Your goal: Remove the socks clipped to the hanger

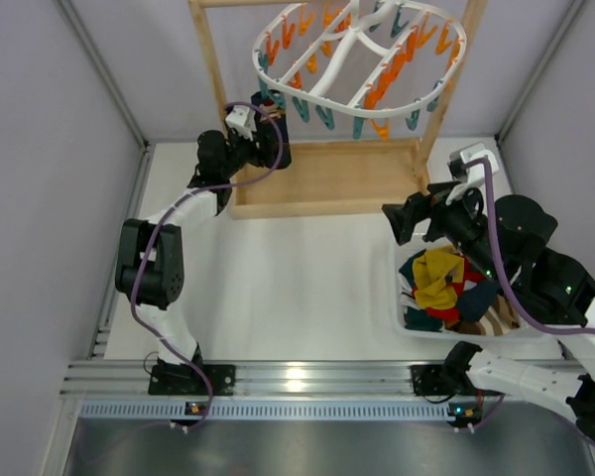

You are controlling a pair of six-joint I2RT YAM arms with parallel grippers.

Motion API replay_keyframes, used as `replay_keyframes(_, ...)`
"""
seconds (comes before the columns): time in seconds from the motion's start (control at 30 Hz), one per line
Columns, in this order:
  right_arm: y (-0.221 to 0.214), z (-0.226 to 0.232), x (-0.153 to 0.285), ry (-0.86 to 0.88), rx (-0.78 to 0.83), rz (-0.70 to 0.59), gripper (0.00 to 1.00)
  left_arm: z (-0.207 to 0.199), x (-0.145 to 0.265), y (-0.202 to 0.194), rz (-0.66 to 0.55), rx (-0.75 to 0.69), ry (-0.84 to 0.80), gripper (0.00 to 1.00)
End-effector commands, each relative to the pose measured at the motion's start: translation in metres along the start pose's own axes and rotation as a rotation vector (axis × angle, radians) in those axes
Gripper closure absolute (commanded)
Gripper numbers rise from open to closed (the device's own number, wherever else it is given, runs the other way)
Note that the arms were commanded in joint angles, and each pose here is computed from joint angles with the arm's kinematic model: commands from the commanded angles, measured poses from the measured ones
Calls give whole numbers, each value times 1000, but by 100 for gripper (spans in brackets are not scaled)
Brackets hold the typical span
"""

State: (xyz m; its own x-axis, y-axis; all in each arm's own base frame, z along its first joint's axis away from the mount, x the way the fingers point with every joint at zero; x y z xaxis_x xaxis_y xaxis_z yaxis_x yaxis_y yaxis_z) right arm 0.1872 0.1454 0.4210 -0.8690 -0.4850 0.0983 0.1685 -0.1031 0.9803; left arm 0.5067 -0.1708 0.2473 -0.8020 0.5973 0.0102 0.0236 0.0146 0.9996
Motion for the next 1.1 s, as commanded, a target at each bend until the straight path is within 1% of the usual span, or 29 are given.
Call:
replay_keyframes(0.0, 26, 4, 7, 37, -10, -98, 1, -1, -12, 27, -96, -45, -42, 14)
replay_keyframes(0.03, 26, 3, 6, 34, -10, -101, 0, -1, -12, 27, -97, -33, -44, 26)
replay_keyframes(0.07, 24, 3, 5, 33, -8, -99, 1, -2, -11, 29, -100, -24, -40, 57)
replay_keyframes(0.1, 24, 3, 4, 29, -5, -99, 1, -3, -11, 30, -101, -15, -40, 73)
replay_keyframes(0.13, 24, 2, 4, 23, -4, -102, 0, -6, -10, 28, -96, 0, -38, 83)
replay_keyframes(0.17, 22, 2, 1, 22, -4, -98, 0, -7, -7, 34, -107, -6, -21, 98)
replay_keyframes(0.2, 22, 3, 0, 22, -5, -99, 1, -8, -5, 37, -113, -13, -6, 100)
replay_keyframes(0.27, 21, 4, -2, 25, -6, -98, 1, -21, 2, 46, -128, -27, 19, 100)
replay_keyframes(0.3, 21, 5, -4, 28, -11, -95, 0, -21, 5, 51, -136, -28, 57, 100)
replay_keyframes(0.37, 22, 8, -6, 38, -24, -100, 1, -38, 17, 60, -153, -17, 65, 100)
replay_keyframes(0.4, 22, 9, -7, 41, -30, -101, 1, -36, 20, 63, -161, -19, 118, 100)
replay_keyframes(0.43, 22, 10, -8, 47, -38, -103, 0, -46, 22, 63, -163, -20, 139, 100)
replay_keyframes(0.5, 27, 12, -7, 55, -60, -121, 0, -58, 37, 64, -167, -15, 185, 100)
replay_keyframes(0.53, 28, 13, -8, 57, -64, -123, 1, -65, 42, 63, -169, 8, 244, 100)
replay_keyframes(0.6, 35, 13, -7, 52, -69, -129, 1, -81, 56, 60, -168, 27, 245, 100)
replay_keyframes(0.63, 40, 12, -6, 40, -72, -131, 0, -98, 63, 57, -168, 50, 231, 100)
replay_keyframes(0.7, 47, 11, -4, 25, -79, -137, 0, -115, 69, 53, -161, 54, 224, 100)
replay_keyframes(0.77, 59, 8, -2, 1, -86, -155, 0, -143, 74, 50, -151, 47, 218, 100)
replay_keyframes(0.8, 64, 6, -2, -19, -85, -156, 1, -162, 77, 49, -135, 22, 227, 100)
replay_keyframes(0.83, 69, 5, 1, -23, -89, -167, 1, -171, 77, 49, -126, 8, 236, 100)
replay_keyframes(0.87, 69, 6, -5, -33, -79, -153, 1, -183, 78, 48, -116, -3, 234, 100)
replay_keyframes(0.9, 70, 5, -5, -46, -73, -146, 0, -206, 78, 54, -118, -26, 207, 100)
replay_keyframes(0.93, 80, 6, -3, -46, -75, -162, 1, -210, 77, 49, -92, -41, 245, 100)
replay_keyframes(0.97, 78, 7, -12, -56, -60, -139, 1, -219, 77, 49, -86, -54, 244, 100)
replay_keyframes(1.0, 80, 8, -15, -62, -52, -134, 1, -237, 77, 56, -94, -74, 226, 100)
replay_keyframes(1.03, 88, 9, -13, -62, -50, -137, 1, -245, 74, 52, -80, -80, 229, 100)
replay_keyframes(1.07, 87, 12, -24, -66, -36, -117, 0, -251, 73, 49, -65, -86, 233, 100)
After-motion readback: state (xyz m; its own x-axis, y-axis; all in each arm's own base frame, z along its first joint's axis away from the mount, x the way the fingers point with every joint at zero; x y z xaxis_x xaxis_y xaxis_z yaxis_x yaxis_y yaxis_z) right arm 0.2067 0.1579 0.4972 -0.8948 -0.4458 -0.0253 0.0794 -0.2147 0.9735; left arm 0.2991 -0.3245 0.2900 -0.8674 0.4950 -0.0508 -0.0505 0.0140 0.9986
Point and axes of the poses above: each gripper's point midway between its finger pads, its own x axis back along the fingers, its own z axis along the line the jaws close on, y = z × x, the point moved 3 cm from there along x, back along the fingers, and after that the axes turned 6 degrees about -x, right-handed, at the moved point
